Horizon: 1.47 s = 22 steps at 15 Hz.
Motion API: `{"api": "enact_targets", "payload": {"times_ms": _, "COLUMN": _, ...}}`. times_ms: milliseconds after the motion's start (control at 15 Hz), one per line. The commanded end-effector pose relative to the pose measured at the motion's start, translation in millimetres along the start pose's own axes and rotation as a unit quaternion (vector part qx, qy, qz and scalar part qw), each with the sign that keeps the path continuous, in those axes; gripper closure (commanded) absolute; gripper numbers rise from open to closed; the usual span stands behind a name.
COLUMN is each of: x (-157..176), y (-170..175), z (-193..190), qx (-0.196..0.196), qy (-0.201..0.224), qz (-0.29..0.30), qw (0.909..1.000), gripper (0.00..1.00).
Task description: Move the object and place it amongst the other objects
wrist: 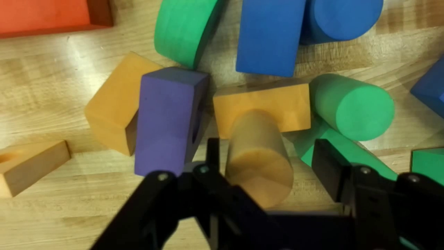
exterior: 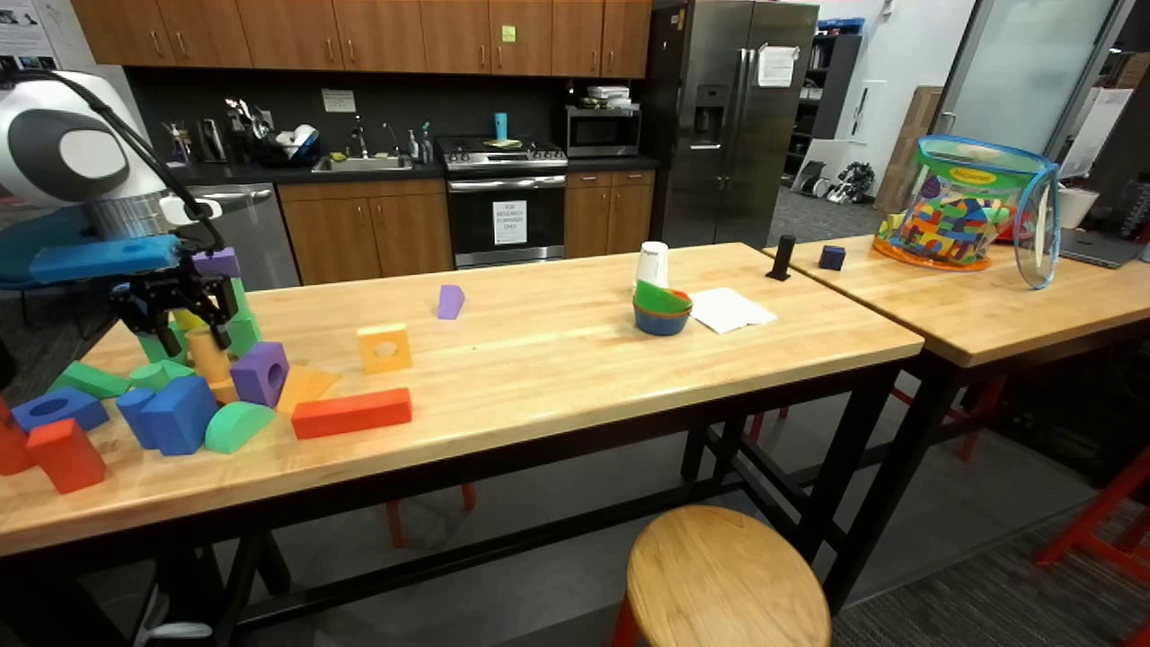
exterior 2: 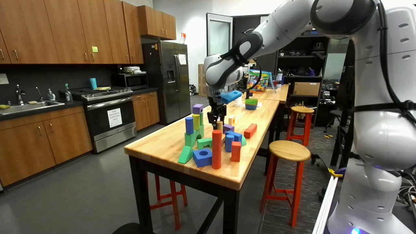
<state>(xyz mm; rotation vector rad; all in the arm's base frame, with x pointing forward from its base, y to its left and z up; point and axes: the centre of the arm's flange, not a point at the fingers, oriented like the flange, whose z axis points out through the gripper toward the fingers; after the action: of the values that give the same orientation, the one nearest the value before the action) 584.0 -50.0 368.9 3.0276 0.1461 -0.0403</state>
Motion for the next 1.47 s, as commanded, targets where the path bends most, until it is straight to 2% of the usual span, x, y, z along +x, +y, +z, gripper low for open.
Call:
{"api": "enact_targets", "payload": {"times_ms": 0, "x": 0, "y": 0, "z": 0, "qx": 0.0, "qy": 0.0, "qz": 0.0, "qw": 1.0, "gripper": 0.3}}
{"api": "enact_targets", "payload": {"times_ms": 400, "x": 0, "y": 0, "z": 0, "qx": 0.0, "qy": 0.0, "qz": 0.0, "qw": 1.0, "gripper": 0.3}}
{"api": "enact_targets", "payload": {"times_ms": 467, "x": 0, "y": 0, "z": 0, "qx": 0.0, "qy": 0.0, "qz": 0.0, "qw": 1.0, "gripper": 0.07}}
{"api": "enact_targets", "payload": {"times_ms": 667, "x": -4, "y": -2, "z": -3, "qx": -0.003, "qy": 0.003, "qz": -0.002, "qw": 1.0, "gripper": 0.01}}
{"api": "enact_targets", "payload": {"times_ms": 1400, "x": -18, "y": -17, "z": -22, "qx": -0.028, "qy": 0.001, "qz": -0.014, "qw": 0.9995, "gripper": 0.0}}
